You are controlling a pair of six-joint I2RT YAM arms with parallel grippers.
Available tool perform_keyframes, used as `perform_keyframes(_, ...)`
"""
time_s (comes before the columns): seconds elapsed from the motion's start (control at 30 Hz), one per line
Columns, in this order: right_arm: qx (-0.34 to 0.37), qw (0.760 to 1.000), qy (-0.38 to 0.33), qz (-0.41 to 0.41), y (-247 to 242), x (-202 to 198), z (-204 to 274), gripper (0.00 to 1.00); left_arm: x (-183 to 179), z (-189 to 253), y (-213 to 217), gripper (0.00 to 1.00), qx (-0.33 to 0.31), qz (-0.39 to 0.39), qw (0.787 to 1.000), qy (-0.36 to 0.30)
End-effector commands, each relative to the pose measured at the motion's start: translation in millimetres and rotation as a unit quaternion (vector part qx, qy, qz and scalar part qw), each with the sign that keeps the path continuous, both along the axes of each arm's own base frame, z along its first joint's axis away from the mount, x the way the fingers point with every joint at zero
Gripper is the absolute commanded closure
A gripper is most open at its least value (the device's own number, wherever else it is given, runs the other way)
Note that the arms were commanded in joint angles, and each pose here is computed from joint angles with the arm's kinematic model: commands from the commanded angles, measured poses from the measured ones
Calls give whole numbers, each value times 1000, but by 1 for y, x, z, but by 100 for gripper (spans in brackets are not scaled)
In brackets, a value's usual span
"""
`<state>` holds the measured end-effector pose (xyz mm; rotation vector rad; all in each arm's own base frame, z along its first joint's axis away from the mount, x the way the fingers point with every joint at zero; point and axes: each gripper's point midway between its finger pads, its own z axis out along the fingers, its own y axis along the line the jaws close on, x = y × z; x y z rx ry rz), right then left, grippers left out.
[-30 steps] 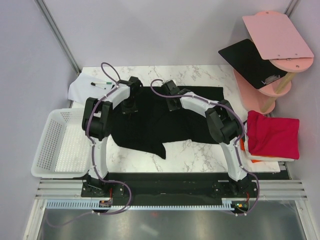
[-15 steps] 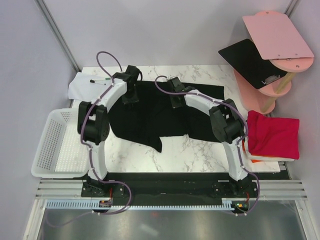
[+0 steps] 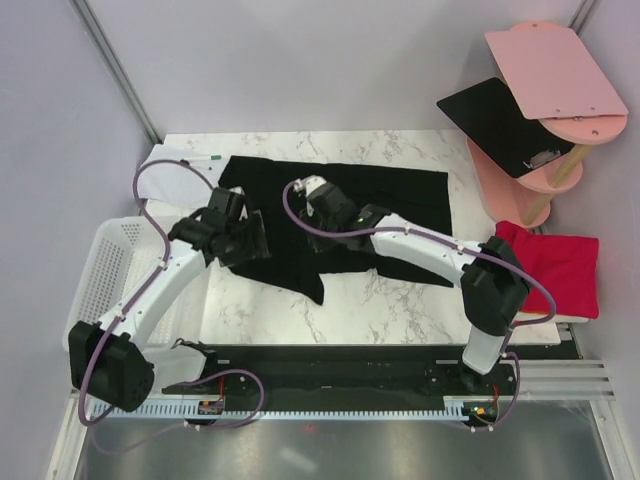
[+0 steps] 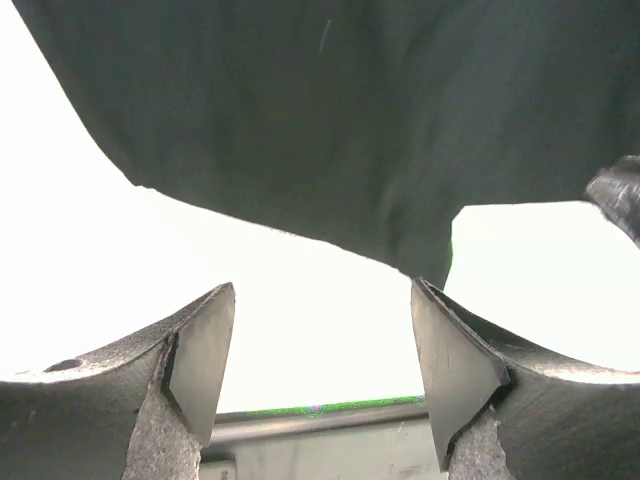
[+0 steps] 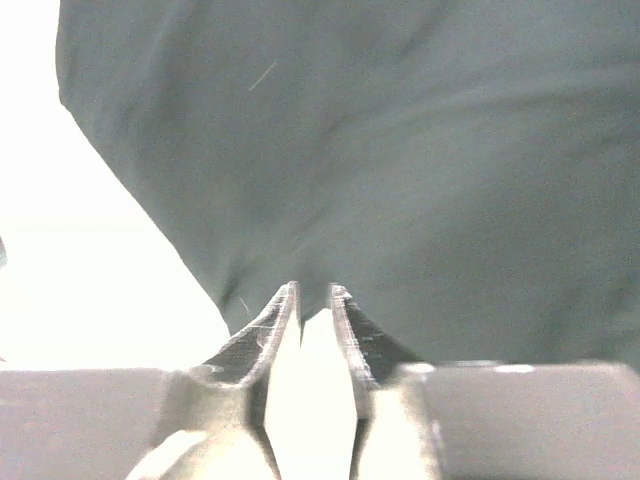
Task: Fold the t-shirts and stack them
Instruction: Grap the side of the flattened tshirt closest away from the robot with both arms
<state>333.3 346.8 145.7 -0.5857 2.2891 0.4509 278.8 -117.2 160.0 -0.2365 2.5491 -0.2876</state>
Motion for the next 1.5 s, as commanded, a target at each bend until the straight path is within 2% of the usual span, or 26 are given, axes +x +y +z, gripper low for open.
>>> perform_keyframes(0.0, -11, 997, 45, 60, 33, -61, -32, 66, -35, -20, -7, 23, -63, 23, 998, 11)
perform_keyframes(0.03, -15, 996, 49, 79, 45, -80, -37, 57, -40, -25, -5, 23, -64, 23, 998, 15)
perform_keyframes(0.07, -23, 995, 45, 82, 49, -86, -41, 52, -47, -32, -4, 23, -61, 22, 998, 23)
perform_keyframes(0.13, -39, 993, 35, 107, 63, -110, -47, 45, -53, -36, 1, 23, -55, 27, 998, 25)
perform_keyframes(0.23, -70, 991, -4, 111, 72, -128, -53, 39, -61, -41, 12, 23, -37, 46, 998, 32)
perform_keyframes(0.4, -129, 986, -63, 79, 69, -129, -75, 39, -64, -48, 22, 23, -9, 70, 996, 58)
perform_keyframes(0.5, -153, 983, -85, 56, 66, -121, -86, 38, -63, -48, 18, 23, -18, 75, 995, 66)
perform_keyframes(0.77, -186, 976, -111, 1, 71, -99, -112, 41, -62, -58, 27, 20, -8, 103, 992, 74)
perform_keyframes(0.93, -176, 975, -134, -30, 58, -94, -105, 43, -50, -65, 43, 18, -18, 124, 988, 91)
perform_keyframes(1.1, -123, 977, -159, -65, 17, -98, -68, 43, -39, -86, 30, 19, -73, 115, 984, 114)
perform_keyframes(1.23, -88, 975, -171, -111, -23, -94, -37, 42, -34, -99, 13, 28, -117, 113, 979, 122)
perform_keyframes(1.33, -55, 973, -173, -145, -55, -83, -12, 42, -32, -106, 13, 34, -112, 116, 979, 122)
perform_keyframes(1.47, -2, 966, -173, -194, -98, -65, 23, 41, -30, -111, 14, 37, -91, 118, 982, 116)
